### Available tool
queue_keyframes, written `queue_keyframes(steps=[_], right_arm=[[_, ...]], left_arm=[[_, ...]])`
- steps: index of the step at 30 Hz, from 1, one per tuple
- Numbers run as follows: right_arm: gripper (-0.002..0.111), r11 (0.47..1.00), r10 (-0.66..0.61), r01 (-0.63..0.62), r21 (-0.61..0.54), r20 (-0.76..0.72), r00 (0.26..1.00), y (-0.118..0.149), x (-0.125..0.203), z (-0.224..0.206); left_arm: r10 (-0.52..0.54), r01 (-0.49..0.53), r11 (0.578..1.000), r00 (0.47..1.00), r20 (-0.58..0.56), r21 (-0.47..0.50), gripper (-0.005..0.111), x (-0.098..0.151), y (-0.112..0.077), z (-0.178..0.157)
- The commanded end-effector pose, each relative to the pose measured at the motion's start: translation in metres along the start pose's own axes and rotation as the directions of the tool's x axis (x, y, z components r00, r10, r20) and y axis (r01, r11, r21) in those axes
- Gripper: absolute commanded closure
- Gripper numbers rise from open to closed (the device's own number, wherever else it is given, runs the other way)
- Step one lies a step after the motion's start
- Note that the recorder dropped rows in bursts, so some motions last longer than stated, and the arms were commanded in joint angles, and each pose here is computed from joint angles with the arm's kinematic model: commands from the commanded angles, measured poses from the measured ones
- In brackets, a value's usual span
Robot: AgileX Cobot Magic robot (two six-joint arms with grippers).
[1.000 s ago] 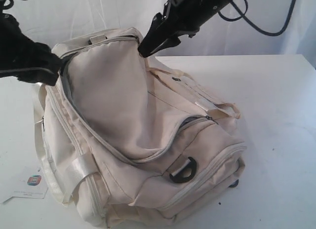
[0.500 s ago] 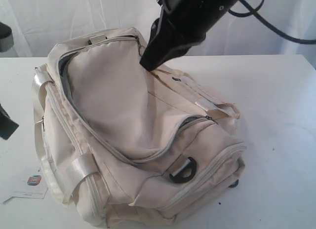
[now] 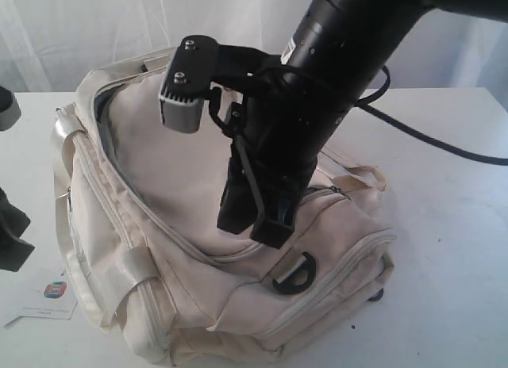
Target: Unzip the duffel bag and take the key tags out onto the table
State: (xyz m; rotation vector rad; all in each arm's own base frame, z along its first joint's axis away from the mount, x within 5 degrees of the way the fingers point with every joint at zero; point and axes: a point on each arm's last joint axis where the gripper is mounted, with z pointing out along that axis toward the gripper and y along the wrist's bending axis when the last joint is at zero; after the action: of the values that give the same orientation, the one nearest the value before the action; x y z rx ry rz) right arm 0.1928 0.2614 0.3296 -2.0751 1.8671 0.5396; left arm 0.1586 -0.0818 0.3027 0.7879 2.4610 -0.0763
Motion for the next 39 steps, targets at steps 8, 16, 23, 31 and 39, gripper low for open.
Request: queue_keyframes(steps=[8, 16, 23, 31, 39], right_arm=[[0.048, 1.0, 0.006, -0.005, 0.019, -0.06, 0.998, -0.013, -0.003, 0.036], [0.053, 0.999, 0.053, -0.053, 0.005, -0.124, 0.991, -0.024, 0.002, 0.06], [0.108, 0.988, 0.141, -0.134, 0.079, -0.092, 0.986, -0.03, 0.0, 0.059], [0.108, 0.924, 0.191, -0.166, 0.343, -0.038, 0.981, -0.049, -0.002, 0.035], [0.108, 0.753, 0.305, -0.348, 0.559, 0.172, 0.937, -0.082, 0.006, -0.026]], left_arm=[[0.013, -0.015, 0.999, 1.0, 0.023, 0.049, 0.106, 0.001, -0.005, 0.001], [0.009, -0.011, 0.999, 1.0, 0.029, 0.054, 0.106, 0.001, -0.006, 0.001], [0.009, -0.011, 0.999, 0.999, 0.032, 0.053, 0.106, 0.001, -0.006, 0.001], [0.014, -0.016, 0.999, 0.999, 0.038, 0.052, 0.106, 0.0, -0.006, 0.001], [0.016, -0.018, 0.998, 0.999, 0.038, 0.052, 0.106, 0.0, -0.006, 0.001]])
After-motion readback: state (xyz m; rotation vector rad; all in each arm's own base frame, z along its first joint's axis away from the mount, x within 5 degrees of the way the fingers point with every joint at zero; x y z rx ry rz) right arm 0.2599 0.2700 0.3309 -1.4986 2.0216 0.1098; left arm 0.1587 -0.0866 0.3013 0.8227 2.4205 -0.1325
